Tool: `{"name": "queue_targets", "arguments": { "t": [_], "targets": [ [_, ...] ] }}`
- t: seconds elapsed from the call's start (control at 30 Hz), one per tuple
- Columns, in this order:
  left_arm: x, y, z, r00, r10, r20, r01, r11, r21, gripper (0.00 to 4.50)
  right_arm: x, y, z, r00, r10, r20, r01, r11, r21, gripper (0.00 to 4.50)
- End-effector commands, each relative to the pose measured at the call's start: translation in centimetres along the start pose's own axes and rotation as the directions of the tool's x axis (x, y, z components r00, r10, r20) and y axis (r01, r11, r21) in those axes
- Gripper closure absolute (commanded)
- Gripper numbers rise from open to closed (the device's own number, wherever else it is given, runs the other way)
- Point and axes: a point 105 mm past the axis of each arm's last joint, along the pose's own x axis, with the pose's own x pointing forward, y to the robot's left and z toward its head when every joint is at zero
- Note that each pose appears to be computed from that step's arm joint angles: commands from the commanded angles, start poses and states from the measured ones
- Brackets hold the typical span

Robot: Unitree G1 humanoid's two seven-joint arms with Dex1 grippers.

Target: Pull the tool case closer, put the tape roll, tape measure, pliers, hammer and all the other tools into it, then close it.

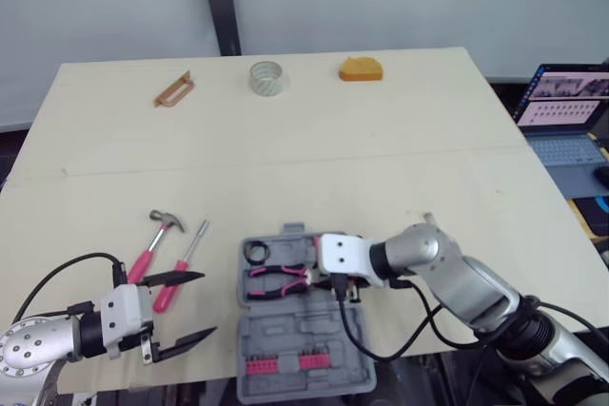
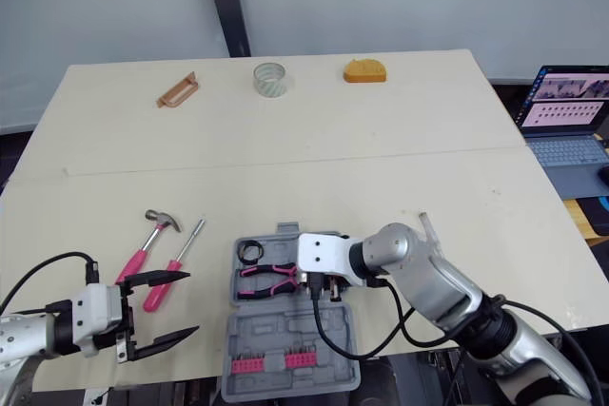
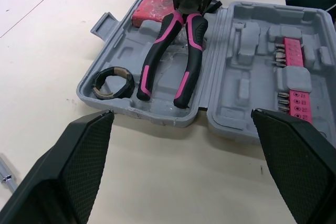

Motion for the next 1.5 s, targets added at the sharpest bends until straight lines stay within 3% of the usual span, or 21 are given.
{"name": "queue_targets", "arguments": {
  "t": [0.03,1.23,1.47,1.5],
  "targets": [
    [0.1,0.0,0.3,1.000,0.001,0.013,-0.002,1.000,0.014,0.00,-0.1,-0.1,1.1,1.000,-0.010,0.028,0.011,0.999,-0.041,3.55],
    [0.2,0.5,0.0,1.000,0.022,0.006,-0.022,1.000,0.013,0.00,1.6,-0.1,-0.3,1.000,0.003,0.008,-0.003,1.000,0.006,3.55],
    [0.3,0.6,0.0,1.000,0.025,0.007,-0.025,1.000,0.014,0.00,0.3,-0.8,0.6,0.998,-0.014,0.053,0.012,1.000,0.024,0.17],
    [0.3,0.6,0.0,1.000,0.026,0.008,-0.026,1.000,0.015,0.00,0.2,-1.0,0.7,0.997,-0.020,0.068,0.017,0.999,0.037,0.03]
  ]
}}
